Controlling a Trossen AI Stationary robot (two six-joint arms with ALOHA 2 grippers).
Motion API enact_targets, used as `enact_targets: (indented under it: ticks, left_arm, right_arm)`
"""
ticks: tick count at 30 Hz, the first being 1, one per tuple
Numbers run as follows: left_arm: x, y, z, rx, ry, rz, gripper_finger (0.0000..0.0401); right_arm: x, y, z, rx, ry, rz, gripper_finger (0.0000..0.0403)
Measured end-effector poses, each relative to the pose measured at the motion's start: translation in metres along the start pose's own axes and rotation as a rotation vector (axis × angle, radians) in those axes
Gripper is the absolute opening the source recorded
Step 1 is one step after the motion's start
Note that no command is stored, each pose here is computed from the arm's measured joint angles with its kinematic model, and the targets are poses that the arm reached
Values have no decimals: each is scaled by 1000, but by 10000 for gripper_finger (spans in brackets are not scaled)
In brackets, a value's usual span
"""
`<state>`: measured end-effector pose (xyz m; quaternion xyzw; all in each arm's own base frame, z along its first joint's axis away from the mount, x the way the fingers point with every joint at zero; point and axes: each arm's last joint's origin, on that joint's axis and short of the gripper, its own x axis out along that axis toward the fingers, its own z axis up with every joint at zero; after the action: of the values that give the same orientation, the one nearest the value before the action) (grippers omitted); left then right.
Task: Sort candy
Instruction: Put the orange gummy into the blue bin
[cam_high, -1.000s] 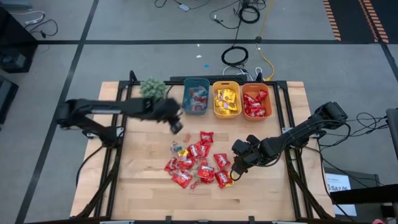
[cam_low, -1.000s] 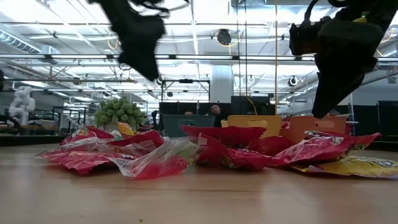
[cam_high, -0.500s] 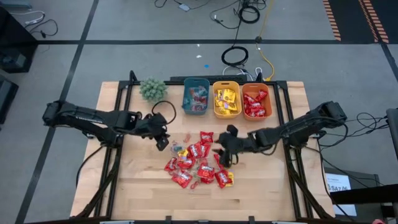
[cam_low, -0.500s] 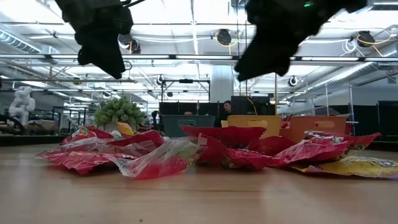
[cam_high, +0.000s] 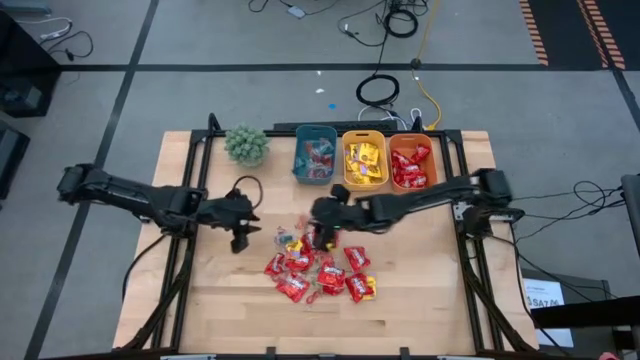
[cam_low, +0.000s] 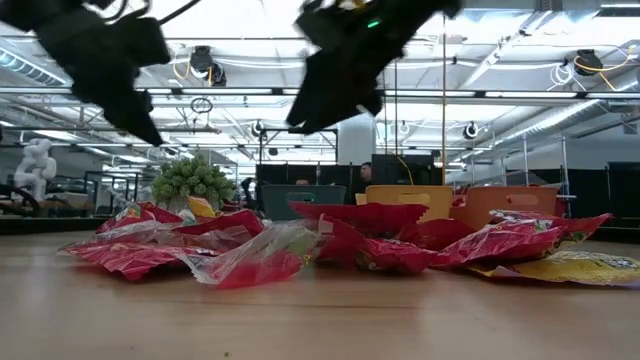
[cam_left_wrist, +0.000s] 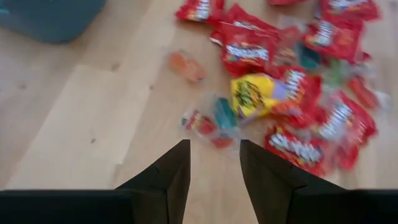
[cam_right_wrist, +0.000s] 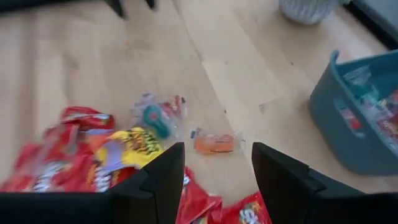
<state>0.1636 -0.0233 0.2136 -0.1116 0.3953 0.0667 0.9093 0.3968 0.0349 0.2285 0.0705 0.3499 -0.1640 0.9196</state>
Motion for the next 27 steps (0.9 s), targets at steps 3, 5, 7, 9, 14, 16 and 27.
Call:
enact_targets:
  ticks: [3,5,7,9,14,16,27]
  left_arm:
    - [-8,5,-13,34,-34,-57,148]
    - [-15,8,-18,42,-57,-82,148]
    - [-21,10,-21,40,-80,-94,148]
    - [-27,11,-21,37,-114,-107,148]
    - [-36,14,-24,78,-145,-117,148]
    - [-38,14,-25,100,-151,-116,148]
    - [-40,13,-21,116,-207,-128,148]
  right_arm:
    - [29,5,10,-8,78,-41,180]
    - [49,5,12,2,142,-66,180]
    - [69,4,12,20,207,-91,180]
    - [87,2,9,51,258,-120,180]
    - [122,-5,0,141,340,-139,180]
    - [134,-7,-7,161,380,-104,180]
    - [122,-13,-5,287,479,-50,14]
